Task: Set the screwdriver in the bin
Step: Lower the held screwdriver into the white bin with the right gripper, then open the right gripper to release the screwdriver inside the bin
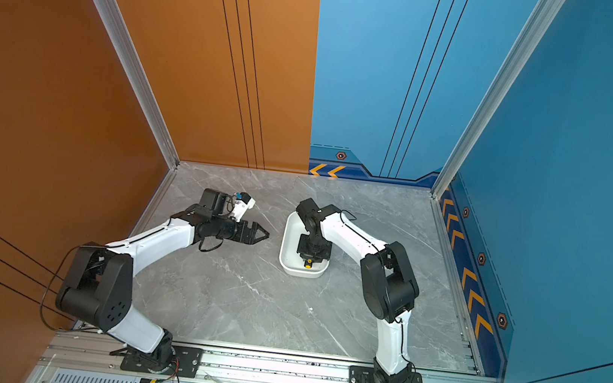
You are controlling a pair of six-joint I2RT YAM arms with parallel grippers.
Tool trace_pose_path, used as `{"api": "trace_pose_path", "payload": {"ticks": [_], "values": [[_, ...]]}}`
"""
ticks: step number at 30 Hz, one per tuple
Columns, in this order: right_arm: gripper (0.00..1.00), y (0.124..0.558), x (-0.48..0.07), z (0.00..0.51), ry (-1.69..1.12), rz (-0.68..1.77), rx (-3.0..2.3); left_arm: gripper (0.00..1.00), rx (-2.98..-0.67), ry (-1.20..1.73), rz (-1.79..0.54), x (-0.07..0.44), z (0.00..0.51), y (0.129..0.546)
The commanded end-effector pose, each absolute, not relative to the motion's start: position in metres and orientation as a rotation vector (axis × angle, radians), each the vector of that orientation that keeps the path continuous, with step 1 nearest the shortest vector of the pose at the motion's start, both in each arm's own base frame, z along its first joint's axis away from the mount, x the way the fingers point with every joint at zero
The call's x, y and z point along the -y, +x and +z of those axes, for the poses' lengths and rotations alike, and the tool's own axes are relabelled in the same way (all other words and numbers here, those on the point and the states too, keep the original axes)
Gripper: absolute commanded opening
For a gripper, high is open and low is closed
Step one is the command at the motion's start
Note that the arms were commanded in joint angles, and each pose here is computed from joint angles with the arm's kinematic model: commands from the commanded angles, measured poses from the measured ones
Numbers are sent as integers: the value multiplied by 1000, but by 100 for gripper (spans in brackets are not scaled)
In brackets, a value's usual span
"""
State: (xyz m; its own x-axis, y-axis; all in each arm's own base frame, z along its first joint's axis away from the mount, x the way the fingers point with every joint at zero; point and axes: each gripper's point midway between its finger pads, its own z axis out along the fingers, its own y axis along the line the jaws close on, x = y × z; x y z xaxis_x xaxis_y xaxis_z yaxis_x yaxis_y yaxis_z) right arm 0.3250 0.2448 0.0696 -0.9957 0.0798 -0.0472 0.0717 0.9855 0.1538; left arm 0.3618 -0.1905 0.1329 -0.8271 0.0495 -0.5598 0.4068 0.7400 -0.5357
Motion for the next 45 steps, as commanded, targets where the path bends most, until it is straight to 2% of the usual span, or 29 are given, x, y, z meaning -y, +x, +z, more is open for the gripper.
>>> {"api": "trace_pose_path", "payload": {"ticks": [1,19,24,28,31,34,41,42,43,44,45], "values": [[0,335,-250,69,157,247,-3066,98,-2429,339,-909,189,127,359],[0,338,-251,38,137,172,-3124,98,-2439,336,-911,188,124,360],[11,337,-251,30,121,160,-3141,98,-2443,331,-911,188,123,360],[16,337,-250,24,116,147,-3152,98,-2444,327,-911,188,123,361],[27,338,-249,24,111,143,-3151,98,-2448,321,-904,186,123,361],[30,338,-249,26,101,141,-3145,98,-2446,322,-903,186,124,360],[46,340,-248,33,84,143,-3124,98,-2445,309,-892,183,128,363],[49,341,-248,35,82,150,-3119,98,-2446,306,-890,182,128,363],[58,342,-248,38,86,153,-3114,98,-2447,303,-883,181,129,363],[64,343,-249,42,83,165,-3105,98,-2446,298,-880,179,130,364],[66,344,-250,46,76,171,-3096,98,-2441,298,-877,178,132,364]]}}
